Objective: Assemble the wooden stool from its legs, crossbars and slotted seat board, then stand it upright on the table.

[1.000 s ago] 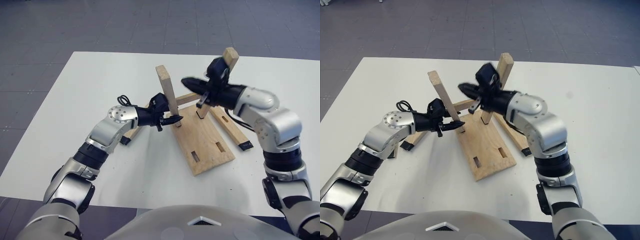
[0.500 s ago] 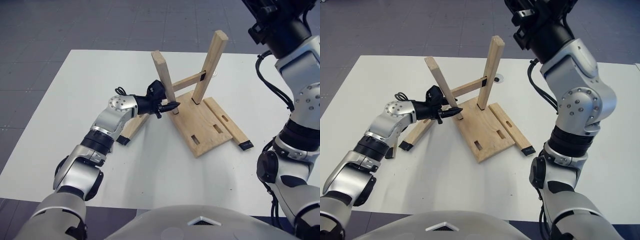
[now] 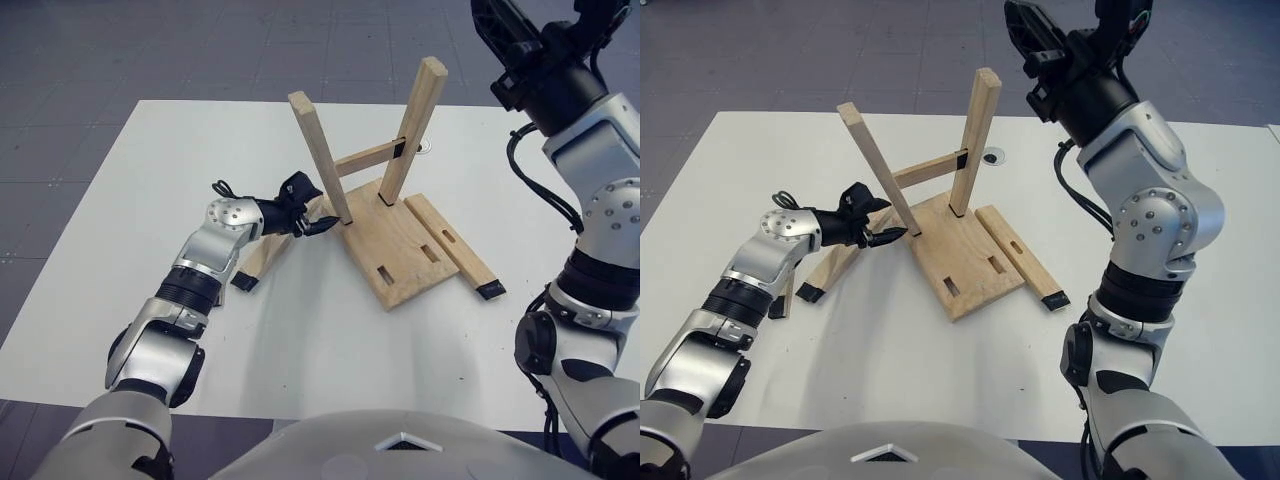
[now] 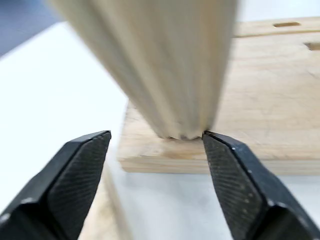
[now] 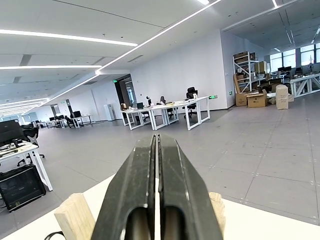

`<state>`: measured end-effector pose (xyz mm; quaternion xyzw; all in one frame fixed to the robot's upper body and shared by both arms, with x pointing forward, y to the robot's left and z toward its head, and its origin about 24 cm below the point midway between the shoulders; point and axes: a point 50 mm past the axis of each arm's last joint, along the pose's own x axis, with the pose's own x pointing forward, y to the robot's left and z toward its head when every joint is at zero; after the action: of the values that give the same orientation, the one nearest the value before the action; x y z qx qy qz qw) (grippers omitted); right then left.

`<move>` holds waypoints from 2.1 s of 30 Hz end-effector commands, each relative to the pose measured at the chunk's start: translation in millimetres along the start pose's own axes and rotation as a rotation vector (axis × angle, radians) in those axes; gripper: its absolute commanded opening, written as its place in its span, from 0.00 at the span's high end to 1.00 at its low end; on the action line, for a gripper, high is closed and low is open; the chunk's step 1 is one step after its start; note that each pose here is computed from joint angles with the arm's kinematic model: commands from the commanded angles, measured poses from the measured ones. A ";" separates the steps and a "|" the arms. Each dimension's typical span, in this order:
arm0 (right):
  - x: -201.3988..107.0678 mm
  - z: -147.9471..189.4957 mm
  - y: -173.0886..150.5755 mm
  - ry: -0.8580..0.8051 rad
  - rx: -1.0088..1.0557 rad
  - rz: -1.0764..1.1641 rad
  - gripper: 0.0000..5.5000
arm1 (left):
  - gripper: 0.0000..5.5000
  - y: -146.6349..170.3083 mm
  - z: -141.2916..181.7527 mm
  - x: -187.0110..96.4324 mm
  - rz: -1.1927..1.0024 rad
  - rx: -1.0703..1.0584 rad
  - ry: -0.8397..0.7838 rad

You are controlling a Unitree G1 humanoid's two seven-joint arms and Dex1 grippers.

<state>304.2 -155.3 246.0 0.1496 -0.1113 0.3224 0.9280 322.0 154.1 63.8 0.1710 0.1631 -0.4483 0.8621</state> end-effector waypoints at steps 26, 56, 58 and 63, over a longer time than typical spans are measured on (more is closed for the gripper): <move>-101.8 -166.7 -25.6 0.978 -0.378 0.535 0.98 | 0.17 -24.1 -27.3 9.5 0.213 -0.064 0.212; -100.5 -164.6 -39.7 0.668 -0.454 -0.479 0.98 | 0.17 58.9 209.5 -21.3 0.444 -0.468 -0.569; -102.3 -167.7 -38.9 0.683 -0.464 -0.481 0.98 | 0.17 61.3 208.5 -14.1 0.457 -0.453 -0.548; -100.2 -167.9 -37.8 0.685 -0.461 -0.469 0.98 | 0.17 64.1 184.1 0.7 0.466 -0.459 -0.481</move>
<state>269.8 -182.6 53.2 -0.1555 0.1645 0.1005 0.9688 397.1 108.1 248.9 -0.1083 -0.0076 -0.2196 0.9695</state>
